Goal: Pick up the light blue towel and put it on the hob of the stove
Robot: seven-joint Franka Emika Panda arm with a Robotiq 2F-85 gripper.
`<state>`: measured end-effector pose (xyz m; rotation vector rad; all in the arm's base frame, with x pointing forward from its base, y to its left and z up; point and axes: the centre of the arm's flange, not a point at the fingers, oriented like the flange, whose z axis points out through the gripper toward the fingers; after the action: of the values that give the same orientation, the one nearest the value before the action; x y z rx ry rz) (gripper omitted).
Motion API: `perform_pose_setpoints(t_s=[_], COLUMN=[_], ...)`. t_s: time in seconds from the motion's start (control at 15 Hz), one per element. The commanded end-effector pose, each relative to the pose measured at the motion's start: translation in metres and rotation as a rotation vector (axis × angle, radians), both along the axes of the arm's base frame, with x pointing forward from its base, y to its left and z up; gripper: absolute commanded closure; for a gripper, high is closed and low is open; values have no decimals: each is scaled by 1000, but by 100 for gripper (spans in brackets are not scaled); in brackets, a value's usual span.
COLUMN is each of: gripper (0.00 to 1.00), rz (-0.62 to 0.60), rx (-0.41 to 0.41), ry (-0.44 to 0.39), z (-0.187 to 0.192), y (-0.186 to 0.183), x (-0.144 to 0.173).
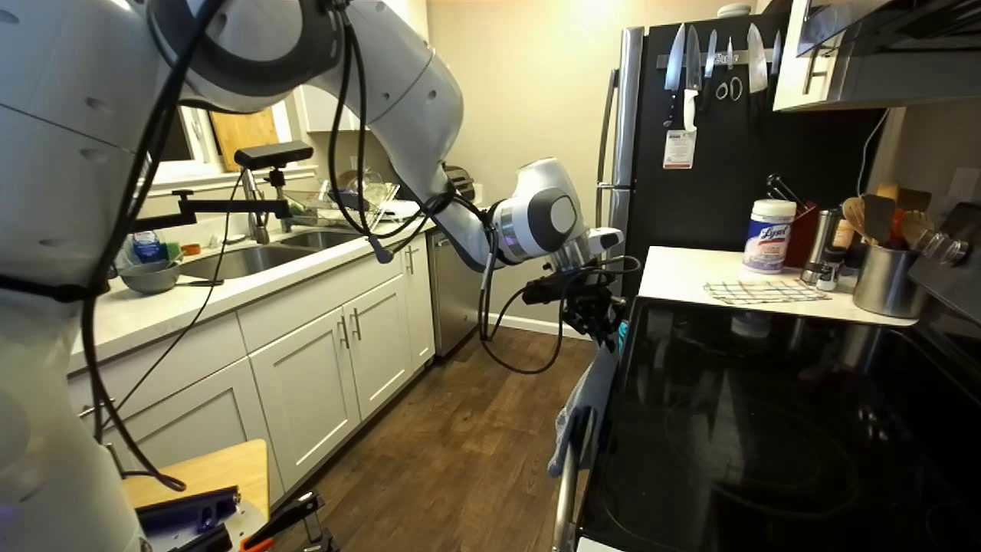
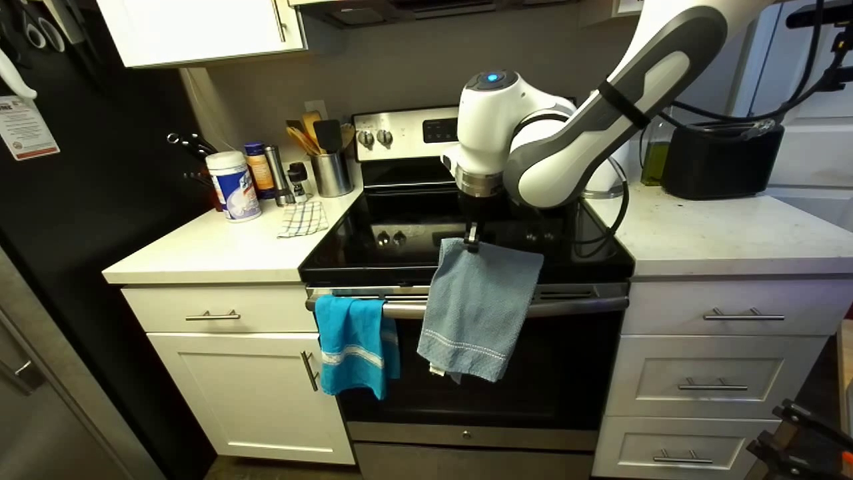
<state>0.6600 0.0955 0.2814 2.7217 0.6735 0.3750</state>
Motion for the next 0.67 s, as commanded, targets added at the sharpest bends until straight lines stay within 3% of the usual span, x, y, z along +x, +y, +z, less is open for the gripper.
perform_pose_setpoints(t_s=[0.0, 0.27, 0.6], gripper=[98, 98, 98], rz=[1, -35, -83], rx=[-16, -38, -53], ry=[-33, -75, -82], z=[34, 67, 81], y=[-11, -30, -58], x=[-13, -4, 21])
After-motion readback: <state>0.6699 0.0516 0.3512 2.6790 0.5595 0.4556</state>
